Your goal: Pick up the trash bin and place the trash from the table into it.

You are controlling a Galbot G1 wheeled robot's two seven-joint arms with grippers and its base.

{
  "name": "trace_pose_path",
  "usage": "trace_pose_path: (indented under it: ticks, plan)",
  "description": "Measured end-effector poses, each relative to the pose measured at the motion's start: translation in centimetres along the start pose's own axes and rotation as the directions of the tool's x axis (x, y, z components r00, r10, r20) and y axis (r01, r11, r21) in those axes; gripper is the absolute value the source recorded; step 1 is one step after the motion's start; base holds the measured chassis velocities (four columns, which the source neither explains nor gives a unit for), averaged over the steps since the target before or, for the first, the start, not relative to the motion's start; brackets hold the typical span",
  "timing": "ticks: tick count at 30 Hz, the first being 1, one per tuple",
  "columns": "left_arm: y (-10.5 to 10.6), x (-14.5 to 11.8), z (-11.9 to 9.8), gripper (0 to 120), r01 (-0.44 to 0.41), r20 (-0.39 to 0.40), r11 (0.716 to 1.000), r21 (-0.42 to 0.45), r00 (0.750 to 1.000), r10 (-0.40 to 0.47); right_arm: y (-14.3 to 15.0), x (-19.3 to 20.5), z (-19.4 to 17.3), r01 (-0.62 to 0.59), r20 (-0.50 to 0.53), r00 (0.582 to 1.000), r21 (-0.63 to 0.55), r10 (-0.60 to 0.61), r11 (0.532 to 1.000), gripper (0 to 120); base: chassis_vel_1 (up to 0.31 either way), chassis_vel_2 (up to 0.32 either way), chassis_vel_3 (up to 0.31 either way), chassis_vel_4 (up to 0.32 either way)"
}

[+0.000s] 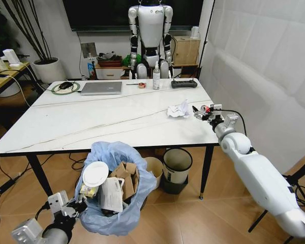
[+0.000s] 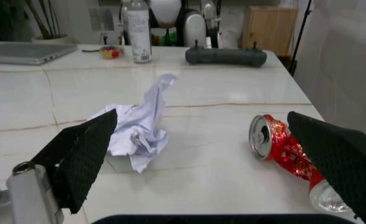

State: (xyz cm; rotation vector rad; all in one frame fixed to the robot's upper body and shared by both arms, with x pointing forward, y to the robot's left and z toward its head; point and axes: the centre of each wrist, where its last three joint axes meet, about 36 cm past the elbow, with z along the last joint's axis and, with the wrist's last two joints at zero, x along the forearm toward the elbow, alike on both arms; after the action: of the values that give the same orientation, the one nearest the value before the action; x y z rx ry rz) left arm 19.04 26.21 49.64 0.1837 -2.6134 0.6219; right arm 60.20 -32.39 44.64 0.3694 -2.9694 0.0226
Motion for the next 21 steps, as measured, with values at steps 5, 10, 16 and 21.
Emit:
trace_pose_path:
  ticks: [5, 10, 16, 21]
  plan:
    - [-0.1, 0.0, 0.0, 1, -0.001, 0.006, 1.0, 0.004, 1.0, 0.001, -3.1, -0.1, 0.7, 0.01, -0.048, 0.999, 0.013, -0.01, 1.0, 100, 0.0, 0.0, 0.0, 0.0]
    - [-0.1, -0.2, -0.2, 1, -0.006, 0.013, 1.0, 0.002, 1.0, 0.006, -6.4, -0.2, 1.1, -0.005, -0.068, 0.998, 0.021, 0.006, 1.0, 100, 0.0, 0.0, 0.0, 0.0]
    - [-0.1, -0.1, -0.3, 1, -0.007, 0.017, 1.0, -0.001, 1.0, 0.007, -8.9, -0.5, 1.8, -0.032, -0.09, 0.995, 0.013, 0.033, 0.999, 100, 0.0, 0.0, 0.0, 0.0]
    - [0.0, -0.2, -0.5, 1, -0.008, 0.022, 1.0, 0.002, 1.0, 0.008, -9.8, -1.5, 2.3, -0.042, -0.094, 0.995, -0.002, 0.041, 0.999, 100, 0.0, 0.0, 0.0, 0.0]
